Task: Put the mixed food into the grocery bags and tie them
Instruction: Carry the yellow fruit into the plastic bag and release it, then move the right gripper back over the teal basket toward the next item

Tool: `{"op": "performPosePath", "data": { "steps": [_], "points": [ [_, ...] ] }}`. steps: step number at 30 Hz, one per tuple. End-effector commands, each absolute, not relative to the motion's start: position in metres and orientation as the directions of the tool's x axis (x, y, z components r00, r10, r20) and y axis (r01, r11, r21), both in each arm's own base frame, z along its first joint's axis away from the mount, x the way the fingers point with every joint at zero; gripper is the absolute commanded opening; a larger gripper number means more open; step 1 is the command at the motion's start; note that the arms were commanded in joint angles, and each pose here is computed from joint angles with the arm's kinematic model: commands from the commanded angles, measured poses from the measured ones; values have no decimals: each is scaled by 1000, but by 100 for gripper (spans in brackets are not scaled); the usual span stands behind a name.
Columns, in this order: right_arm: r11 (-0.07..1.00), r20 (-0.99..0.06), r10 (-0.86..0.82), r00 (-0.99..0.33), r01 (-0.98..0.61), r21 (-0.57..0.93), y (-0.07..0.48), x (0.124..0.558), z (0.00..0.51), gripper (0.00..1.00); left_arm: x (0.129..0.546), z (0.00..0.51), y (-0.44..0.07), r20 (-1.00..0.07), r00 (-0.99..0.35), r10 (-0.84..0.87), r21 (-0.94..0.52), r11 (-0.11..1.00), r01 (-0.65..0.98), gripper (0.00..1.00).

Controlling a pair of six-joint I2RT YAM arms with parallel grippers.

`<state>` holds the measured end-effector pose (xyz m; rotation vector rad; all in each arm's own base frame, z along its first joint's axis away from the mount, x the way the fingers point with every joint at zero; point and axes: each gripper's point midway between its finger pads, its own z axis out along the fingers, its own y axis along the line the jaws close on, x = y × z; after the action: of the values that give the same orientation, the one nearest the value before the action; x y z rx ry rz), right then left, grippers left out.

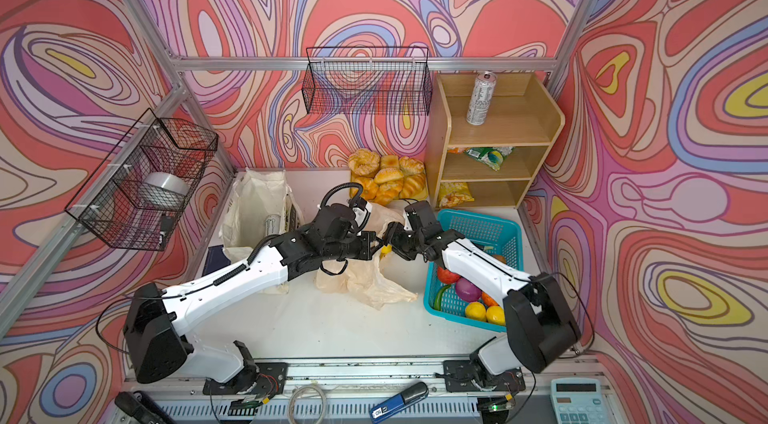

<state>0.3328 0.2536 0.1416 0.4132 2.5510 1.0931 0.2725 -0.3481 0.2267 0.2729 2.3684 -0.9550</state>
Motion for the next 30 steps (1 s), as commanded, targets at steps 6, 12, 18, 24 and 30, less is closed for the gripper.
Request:
{"op": "performPosePath", "data": {
  "steps": [6,12,18,24,30],
  "points": [
    [657,-300,275,-914,-49,752,269,328,183,97,276,227,-352,-572,-820,-32,-570,735,369,0],
    [706,-340,256,-905,-65,705,242,302,201,95,280,227,-344,-589,-807,-42,-547,756,360,0],
    [766,-345,252,-904,-31,642,203,277,206,89,286,224,-333,-598,-800,-43,-523,778,349,0],
    [889,-332,192,-924,20,458,168,264,172,81,296,223,-327,-609,-791,-55,-509,792,337,0],
    [852,-348,126,-929,-78,518,184,261,178,67,306,217,-320,-611,-790,-50,-482,815,321,0]
  ]
}}
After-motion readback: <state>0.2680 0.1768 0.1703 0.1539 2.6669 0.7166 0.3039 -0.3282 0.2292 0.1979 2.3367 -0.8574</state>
